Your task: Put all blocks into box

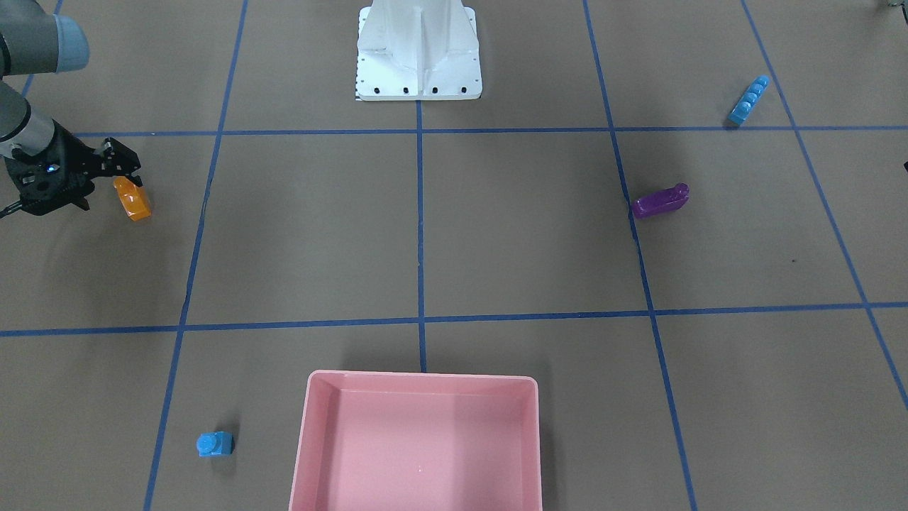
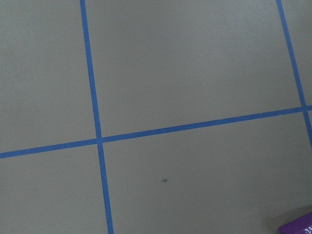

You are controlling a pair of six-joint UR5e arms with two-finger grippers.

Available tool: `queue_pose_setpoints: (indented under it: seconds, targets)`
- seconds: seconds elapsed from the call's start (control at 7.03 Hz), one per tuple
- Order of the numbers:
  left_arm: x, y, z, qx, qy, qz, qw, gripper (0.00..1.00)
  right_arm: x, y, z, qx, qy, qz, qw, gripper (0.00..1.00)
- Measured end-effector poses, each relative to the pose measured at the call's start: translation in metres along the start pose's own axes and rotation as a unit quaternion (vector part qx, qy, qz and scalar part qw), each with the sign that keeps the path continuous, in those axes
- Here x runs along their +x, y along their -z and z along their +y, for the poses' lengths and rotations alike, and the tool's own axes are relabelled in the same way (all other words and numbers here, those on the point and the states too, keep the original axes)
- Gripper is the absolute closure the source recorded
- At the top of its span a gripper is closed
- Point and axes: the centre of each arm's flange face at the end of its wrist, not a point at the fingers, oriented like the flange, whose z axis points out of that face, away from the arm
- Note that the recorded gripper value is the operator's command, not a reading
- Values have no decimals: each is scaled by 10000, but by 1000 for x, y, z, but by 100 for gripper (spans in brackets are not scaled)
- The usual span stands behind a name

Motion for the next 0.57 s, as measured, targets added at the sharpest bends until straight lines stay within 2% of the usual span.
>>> queue_pose_setpoints:
  seconds: [0.14,0.28,0.43,0.57]
  targets:
    - [0,0,0,0,0,1,10000,0,-7,-14,6,-117,19,108,9999,2]
    - [0,0,0,-2,0,1,10000,0,-7,-25,14,-214,20,216,9995,43]
    - [-1,-1,1,-8,4,0,10000,0,-4,-30,20,-280,2,279,9992,90]
    - [-1,-1,1,-13,6,0,10000,0,-2,-33,24,-320,-14,312,9990,100]
